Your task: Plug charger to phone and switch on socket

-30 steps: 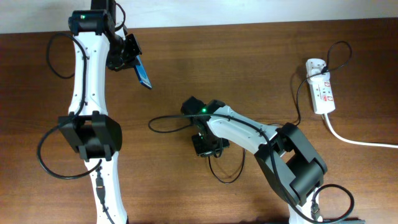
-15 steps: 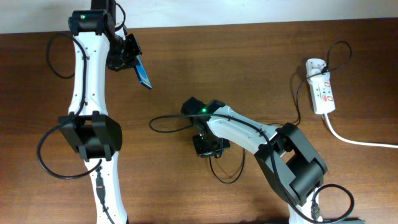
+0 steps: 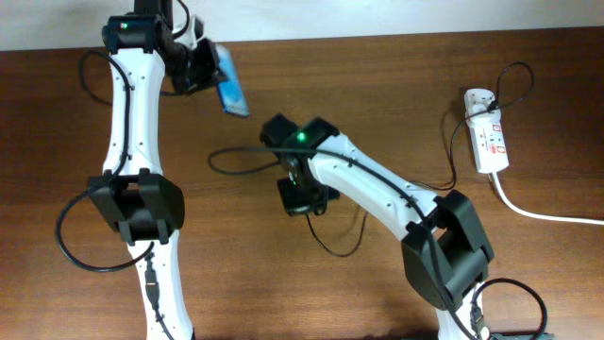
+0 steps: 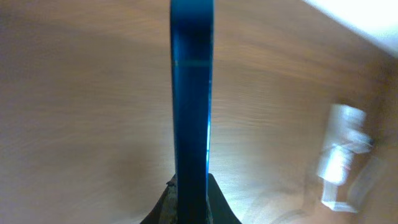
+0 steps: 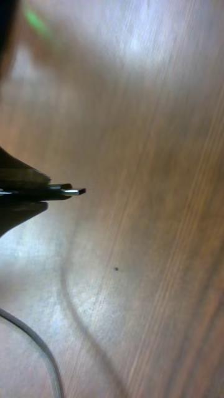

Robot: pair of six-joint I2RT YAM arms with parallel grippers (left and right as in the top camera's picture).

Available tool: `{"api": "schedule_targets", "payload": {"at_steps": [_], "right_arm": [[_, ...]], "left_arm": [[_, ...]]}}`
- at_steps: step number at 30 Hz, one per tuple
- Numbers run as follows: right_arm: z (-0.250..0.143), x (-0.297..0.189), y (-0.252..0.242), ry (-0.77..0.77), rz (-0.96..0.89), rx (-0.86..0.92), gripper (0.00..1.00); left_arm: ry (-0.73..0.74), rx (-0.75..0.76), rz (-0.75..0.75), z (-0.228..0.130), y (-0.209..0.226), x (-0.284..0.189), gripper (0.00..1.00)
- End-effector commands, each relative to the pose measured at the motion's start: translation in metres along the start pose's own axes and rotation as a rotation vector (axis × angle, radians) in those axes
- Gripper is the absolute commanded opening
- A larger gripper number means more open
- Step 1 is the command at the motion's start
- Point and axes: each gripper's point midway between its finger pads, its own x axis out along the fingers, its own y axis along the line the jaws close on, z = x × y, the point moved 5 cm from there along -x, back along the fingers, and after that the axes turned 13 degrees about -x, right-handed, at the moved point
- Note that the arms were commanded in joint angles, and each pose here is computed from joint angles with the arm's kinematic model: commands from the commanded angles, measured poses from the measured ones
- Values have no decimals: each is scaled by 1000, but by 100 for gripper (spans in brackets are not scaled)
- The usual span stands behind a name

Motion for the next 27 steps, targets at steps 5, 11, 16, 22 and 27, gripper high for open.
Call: {"api": "schedule_targets", "payload": {"at_steps": [5,11,16,22,27], "right_arm": [[32,-141,-19,-281,173,-68,4],[39,-208,-38,-516,547,-259,4],[57,-220,-37,-621,579,-285,4],[72,-214,-31,-628,572,-217,4],[85,-223,-27,-678,653,-190,4]], "left_arm": [[190,395,-933,-7,-93,-76,0],[301,347,-1023,-10,-100,-93,0],[345,301,-1013,-15,-105,-90,0],[376,281,-1007,-17,-119,-95,0],[340,348,-1022,-17,-133,-118,0]]}}
